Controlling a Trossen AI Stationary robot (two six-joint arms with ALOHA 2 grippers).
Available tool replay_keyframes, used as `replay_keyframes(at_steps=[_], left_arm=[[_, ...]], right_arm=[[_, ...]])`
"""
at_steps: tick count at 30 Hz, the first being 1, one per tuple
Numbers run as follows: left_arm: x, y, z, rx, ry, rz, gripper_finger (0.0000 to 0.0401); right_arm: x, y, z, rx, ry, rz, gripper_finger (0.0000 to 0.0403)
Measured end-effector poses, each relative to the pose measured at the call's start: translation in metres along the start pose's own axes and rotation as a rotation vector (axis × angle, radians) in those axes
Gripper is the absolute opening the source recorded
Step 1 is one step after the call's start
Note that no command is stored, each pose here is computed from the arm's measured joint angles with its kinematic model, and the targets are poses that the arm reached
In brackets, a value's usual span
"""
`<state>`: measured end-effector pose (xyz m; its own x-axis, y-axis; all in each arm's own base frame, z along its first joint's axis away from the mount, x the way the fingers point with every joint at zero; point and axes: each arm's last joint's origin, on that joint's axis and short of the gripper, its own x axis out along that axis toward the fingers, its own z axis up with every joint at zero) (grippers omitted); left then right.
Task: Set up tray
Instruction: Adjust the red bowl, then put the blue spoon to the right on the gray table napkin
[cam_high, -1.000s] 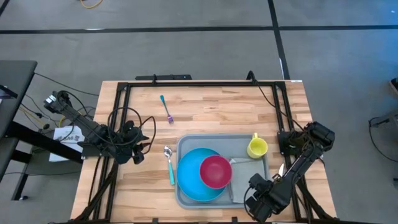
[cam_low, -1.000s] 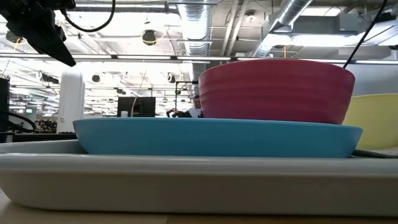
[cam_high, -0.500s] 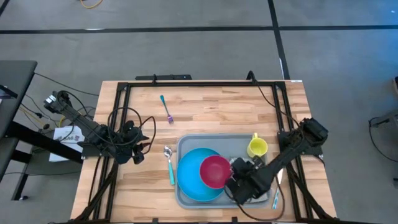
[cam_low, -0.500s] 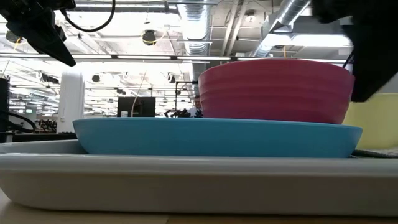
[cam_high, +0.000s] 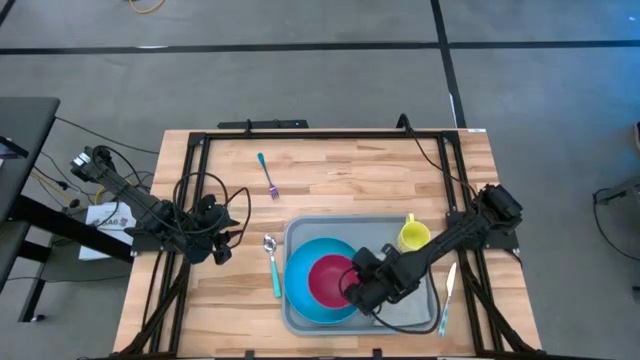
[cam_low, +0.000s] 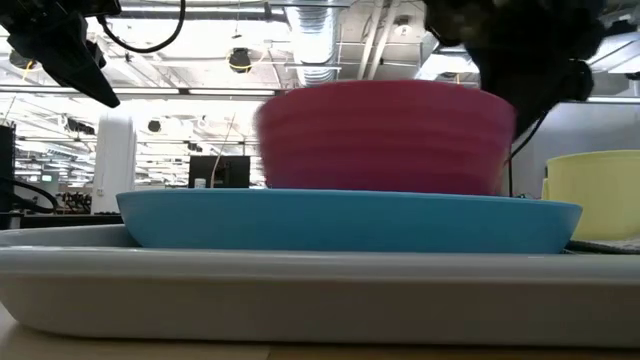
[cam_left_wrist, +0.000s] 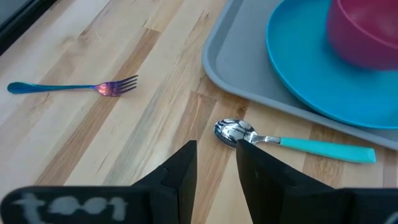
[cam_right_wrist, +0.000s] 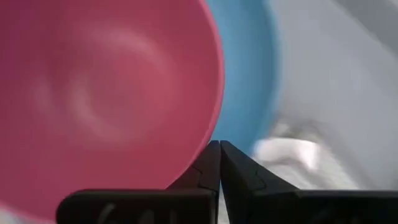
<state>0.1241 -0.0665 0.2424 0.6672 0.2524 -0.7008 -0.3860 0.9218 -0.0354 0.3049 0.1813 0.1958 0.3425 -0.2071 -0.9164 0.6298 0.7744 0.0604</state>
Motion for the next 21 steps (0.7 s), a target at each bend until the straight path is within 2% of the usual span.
replay_keyframes(at_steps=[3, 6, 13, 15, 18, 21], left_arm=[[0.000, 0.000, 0.000, 0.000, 0.000, 0.000, 0.0103], [0.000, 0.000, 0.000, 0.000, -0.004, 0.004, 0.0103], [0.000, 0.002, 0.003, -0.019, -0.093, 0.079, 0.0103], [0.000, 0.003, 0.003, 0.064, -0.104, 0.098, 0.0103], [0.000, 0.002, 0.002, 0.155, -0.059, 0.060, 0.0103], [0.000, 0.001, 0.001, 0.087, -0.043, 0.040, 0.0103]], right_arm=[[0.002, 0.004, 0.007, -0.004, -0.026, 0.051, 0.0002], [0.003, 0.002, 0.012, -0.028, -0.050, 0.038, 0.0001], [0.004, -0.022, 0.009, -0.110, 0.033, -0.179, 0.0001], [0.003, -0.025, 0.008, -0.154, 0.044, -0.211, 0.0001], [-0.004, -0.026, 0.012, -0.240, 0.006, -0.260, 0.0001], [-0.019, -0.023, 0.024, -0.321, -0.109, -0.317, 0.0001]])
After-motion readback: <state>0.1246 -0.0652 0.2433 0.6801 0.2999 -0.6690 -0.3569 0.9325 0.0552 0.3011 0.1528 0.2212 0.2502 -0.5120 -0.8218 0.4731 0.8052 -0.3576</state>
